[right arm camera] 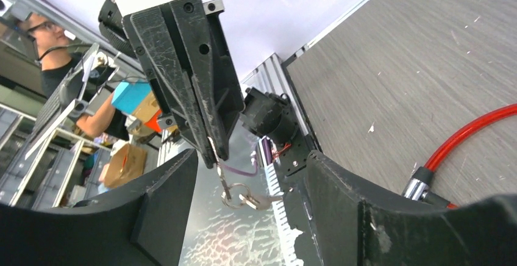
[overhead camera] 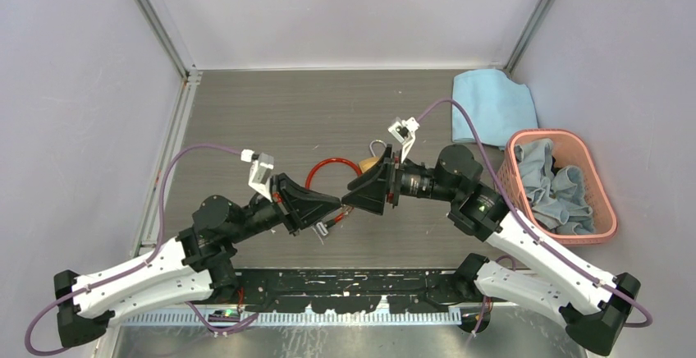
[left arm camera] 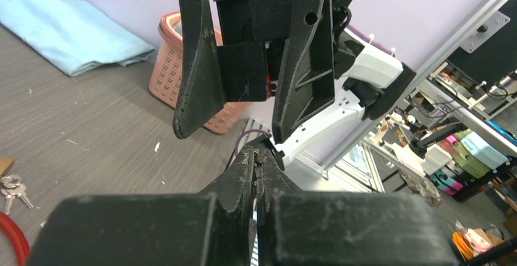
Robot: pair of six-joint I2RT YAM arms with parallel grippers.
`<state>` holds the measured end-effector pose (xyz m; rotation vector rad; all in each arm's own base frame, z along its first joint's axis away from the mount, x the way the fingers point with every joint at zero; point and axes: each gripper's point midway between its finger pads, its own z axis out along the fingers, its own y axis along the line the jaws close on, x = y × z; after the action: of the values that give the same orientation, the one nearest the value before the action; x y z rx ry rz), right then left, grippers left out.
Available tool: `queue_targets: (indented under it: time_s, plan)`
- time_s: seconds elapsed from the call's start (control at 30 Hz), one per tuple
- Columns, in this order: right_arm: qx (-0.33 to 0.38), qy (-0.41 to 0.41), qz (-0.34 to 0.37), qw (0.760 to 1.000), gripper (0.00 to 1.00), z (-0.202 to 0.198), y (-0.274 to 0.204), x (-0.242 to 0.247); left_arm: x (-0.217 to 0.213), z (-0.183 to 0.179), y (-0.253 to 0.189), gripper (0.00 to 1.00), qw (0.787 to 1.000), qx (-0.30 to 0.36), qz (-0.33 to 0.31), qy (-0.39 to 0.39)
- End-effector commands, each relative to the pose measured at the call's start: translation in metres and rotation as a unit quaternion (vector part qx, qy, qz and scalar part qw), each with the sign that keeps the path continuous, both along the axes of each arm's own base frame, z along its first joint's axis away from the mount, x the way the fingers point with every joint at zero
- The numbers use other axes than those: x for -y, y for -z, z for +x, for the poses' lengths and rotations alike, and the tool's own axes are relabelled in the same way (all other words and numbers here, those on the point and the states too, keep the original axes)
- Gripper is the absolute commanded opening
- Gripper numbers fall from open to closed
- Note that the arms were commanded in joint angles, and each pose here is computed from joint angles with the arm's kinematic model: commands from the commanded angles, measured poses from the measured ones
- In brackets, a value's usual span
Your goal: Unlock with the key
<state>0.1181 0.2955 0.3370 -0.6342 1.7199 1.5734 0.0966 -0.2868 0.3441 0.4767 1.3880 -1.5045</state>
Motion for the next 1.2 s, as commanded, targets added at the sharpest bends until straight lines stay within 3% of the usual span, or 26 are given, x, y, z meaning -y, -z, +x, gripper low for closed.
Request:
queue_targets:
  time_s: [0.0, 0.4, 1.17]
  plan:
    - [0.02, 0.037, 0.069, 0.997, 0.71, 0.01, -0.033, 0.002, -0.013, 0.005, -0.038, 0.0, 0.997, 0.031, -0.064, -0.031]
    - [0.014, 0.03, 0.189, 0.981, 0.65, 0.007, -0.068, 0.004, -0.022, 0.029, -0.053, 0.0, 0.99, 0.025, -0.098, -0.098]
    - [0.018, 0.062, 0.177, 0.982, 0.54, 0.018, -0.062, -0.001, -0.025, 0.041, -0.07, 0.0, 0.982, 0.038, -0.134, -0.131]
